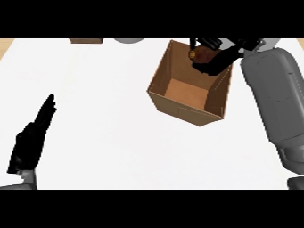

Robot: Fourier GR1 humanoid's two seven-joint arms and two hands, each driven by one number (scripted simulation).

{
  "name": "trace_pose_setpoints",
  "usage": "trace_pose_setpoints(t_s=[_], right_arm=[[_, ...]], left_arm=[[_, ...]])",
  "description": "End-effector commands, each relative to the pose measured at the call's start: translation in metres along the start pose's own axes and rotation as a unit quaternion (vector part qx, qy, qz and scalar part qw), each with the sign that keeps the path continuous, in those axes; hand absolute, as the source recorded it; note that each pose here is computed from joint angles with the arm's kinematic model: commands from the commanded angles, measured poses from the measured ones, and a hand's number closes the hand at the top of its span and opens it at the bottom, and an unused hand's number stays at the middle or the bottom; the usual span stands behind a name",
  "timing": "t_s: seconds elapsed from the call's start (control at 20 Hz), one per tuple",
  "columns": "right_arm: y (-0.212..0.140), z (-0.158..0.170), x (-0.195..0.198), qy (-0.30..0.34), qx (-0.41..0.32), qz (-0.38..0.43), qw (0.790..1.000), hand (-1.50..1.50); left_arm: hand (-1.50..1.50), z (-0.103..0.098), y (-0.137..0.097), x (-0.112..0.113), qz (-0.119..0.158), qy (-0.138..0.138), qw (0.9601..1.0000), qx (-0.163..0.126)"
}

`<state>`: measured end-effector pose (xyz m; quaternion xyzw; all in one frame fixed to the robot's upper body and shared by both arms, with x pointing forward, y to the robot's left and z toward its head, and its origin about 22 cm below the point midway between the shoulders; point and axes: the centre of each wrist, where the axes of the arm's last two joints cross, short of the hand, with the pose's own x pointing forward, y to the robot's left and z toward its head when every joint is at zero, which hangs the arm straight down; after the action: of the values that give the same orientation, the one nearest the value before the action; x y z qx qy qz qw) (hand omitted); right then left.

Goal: Pick the sweet potato from the plate and place it in the cardboard box

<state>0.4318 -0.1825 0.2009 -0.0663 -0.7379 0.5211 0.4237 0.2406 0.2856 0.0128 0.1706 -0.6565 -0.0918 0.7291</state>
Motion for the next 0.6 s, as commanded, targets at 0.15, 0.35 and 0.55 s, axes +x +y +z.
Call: trace_pose_setpoints(t_s=[0.15, 0.35, 0.55], right_arm=[[0.055, -0.038, 0.013, 0.044, 0.038, 0.022, 0.998, 1.50], [0.088, -0.031, -0.015, 0.077, 0.043, -0.023, 0.996, -1.50], [0.080, -0.057, 0.002, 0.066, 0.031, -0.041, 0.997, -1.50]], left_arm=[[0.00, -0.013, -0.010, 0.007, 0.004, -0.006, 1.0000, -0.005], [0.00, -0.001, 0.009, -0.020, -0.003, -0.002, 1.0000, -0.004], [0.00, -0.002, -0.018, -0.004, 0.005, -0.004, 1.0000, -0.003]])
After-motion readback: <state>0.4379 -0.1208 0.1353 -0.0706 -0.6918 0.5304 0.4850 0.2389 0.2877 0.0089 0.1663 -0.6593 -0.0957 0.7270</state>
